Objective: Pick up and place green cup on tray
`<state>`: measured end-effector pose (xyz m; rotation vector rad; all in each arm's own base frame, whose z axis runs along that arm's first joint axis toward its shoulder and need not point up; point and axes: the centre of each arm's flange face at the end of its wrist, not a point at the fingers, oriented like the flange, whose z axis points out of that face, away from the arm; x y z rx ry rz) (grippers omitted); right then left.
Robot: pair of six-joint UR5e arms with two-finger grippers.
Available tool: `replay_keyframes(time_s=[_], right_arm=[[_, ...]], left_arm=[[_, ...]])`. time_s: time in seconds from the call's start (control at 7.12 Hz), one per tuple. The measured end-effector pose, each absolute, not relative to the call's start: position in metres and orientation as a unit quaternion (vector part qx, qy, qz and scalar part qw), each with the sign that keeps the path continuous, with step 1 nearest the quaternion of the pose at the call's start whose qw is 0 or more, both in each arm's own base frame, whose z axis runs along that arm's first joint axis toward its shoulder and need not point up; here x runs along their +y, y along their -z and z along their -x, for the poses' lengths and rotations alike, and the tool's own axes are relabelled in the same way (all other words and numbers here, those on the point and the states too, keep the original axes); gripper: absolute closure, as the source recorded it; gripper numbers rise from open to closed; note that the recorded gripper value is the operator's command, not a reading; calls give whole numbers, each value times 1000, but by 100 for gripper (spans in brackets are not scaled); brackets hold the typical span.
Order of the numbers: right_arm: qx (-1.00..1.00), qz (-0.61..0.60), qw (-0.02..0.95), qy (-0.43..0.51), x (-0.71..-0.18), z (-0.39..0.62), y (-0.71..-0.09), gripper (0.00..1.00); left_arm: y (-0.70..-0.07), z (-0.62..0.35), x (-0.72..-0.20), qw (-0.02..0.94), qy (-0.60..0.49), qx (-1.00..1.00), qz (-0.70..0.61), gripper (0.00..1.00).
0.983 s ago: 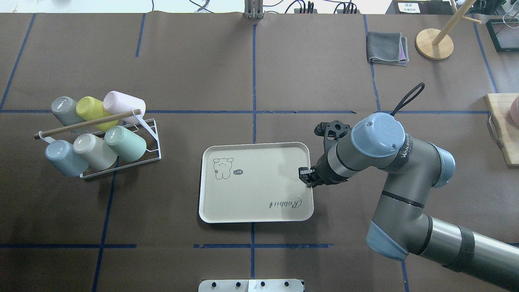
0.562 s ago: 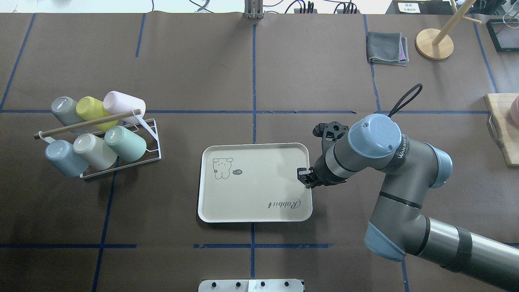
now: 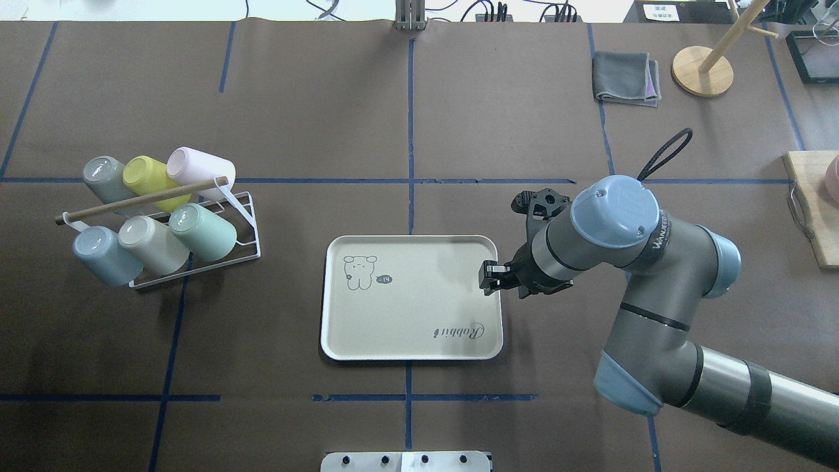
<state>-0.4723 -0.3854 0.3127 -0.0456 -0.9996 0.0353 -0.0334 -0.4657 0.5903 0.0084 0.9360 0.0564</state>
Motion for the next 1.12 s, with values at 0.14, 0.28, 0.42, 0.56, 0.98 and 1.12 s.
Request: replay_keyframes(time_s=[0.14,0.28,0.42,0.56,0.98,1.12], right_arm=[[-484,25,874,-29,-397,442,-317,3],[-487,30,872,-41,-413,402,-328,3],[-486,30,872,-44,-426,359,-347,3],[-479,21,877,-35,-432,319,-373,3],[-457,-1,890,-6,-435,240,-435,4],[-453,-5,892,-3,-435,221,-448,5]], left_arm=[[-575,32,-466,891,-36,452,-17,0],[-549,24,-467,889,-57,452,-40,0],[-509,9,-465,885,-92,450,-71,1],[-464,-7,-458,880,-128,445,-106,3],[-356,-47,-441,853,-211,433,-203,1],[-327,-66,-434,843,-241,423,-229,4]])
